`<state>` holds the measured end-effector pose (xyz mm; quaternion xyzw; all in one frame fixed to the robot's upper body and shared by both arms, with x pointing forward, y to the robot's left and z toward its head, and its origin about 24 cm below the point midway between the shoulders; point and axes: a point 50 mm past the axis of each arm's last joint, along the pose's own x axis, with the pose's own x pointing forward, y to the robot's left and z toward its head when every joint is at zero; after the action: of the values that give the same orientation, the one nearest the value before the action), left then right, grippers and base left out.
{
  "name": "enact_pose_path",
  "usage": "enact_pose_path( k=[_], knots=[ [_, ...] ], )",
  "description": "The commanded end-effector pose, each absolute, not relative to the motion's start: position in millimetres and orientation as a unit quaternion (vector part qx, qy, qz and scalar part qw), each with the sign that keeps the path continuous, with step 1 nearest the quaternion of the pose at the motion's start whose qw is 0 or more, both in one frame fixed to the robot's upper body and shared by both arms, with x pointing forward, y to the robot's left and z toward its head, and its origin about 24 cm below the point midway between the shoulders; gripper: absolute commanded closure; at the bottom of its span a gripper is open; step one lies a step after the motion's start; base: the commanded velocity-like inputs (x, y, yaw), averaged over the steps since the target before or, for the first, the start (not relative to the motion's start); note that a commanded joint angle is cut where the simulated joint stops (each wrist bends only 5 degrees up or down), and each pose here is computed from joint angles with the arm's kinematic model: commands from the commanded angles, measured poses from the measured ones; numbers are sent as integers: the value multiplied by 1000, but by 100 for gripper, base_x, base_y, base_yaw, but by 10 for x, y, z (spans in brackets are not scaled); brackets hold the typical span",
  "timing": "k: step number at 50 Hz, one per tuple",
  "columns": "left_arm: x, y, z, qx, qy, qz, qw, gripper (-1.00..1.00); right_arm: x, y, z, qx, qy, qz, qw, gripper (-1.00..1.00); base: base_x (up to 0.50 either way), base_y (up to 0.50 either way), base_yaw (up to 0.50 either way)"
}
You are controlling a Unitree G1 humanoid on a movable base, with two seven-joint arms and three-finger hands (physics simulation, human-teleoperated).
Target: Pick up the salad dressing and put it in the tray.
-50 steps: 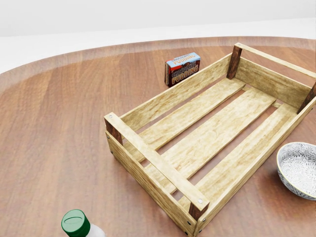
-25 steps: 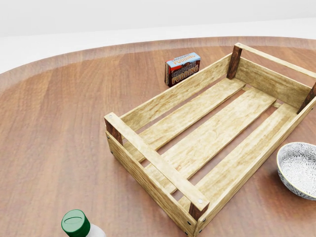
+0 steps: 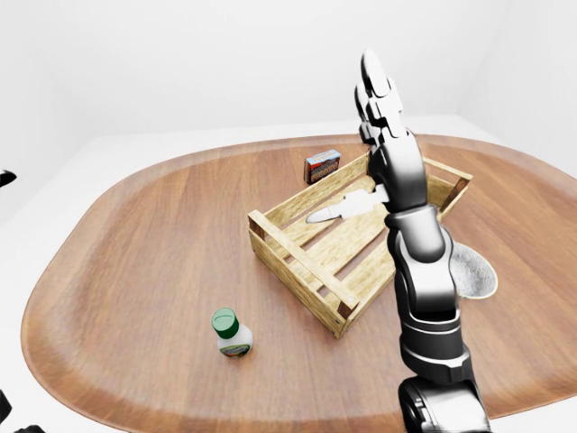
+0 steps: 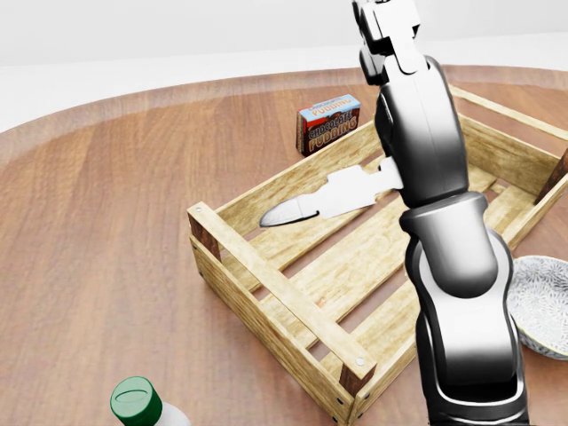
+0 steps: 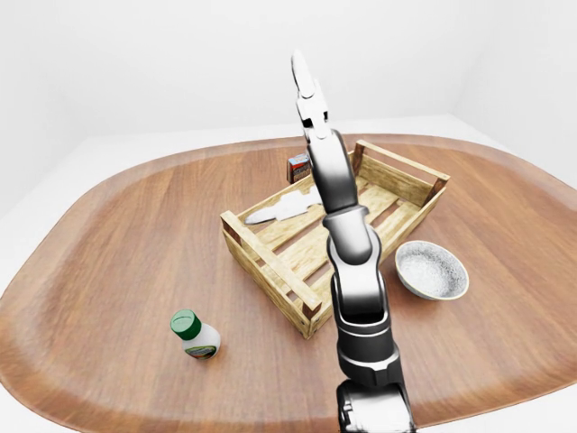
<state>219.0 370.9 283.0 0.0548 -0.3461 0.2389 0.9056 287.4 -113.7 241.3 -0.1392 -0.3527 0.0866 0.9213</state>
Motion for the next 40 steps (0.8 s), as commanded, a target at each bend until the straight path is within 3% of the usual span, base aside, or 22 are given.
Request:
enact_pose_path(
  k=[1,20,40],
  knots=[
    [2184,3709,2836,51,-348,238,905,-100,3158,-532,2448,-177,-317,199,910,-100,0,0,0],
    [2184,3717,2830,51,-347,239,906,-100,2962,-33,1914,-198,-234,337,890,-100,0,0,0],
    [2175,3701,2850,52,-352,238,904,-100,2529,-257,1150,-235,-122,362,894,-100,0,0,0]
  ],
)
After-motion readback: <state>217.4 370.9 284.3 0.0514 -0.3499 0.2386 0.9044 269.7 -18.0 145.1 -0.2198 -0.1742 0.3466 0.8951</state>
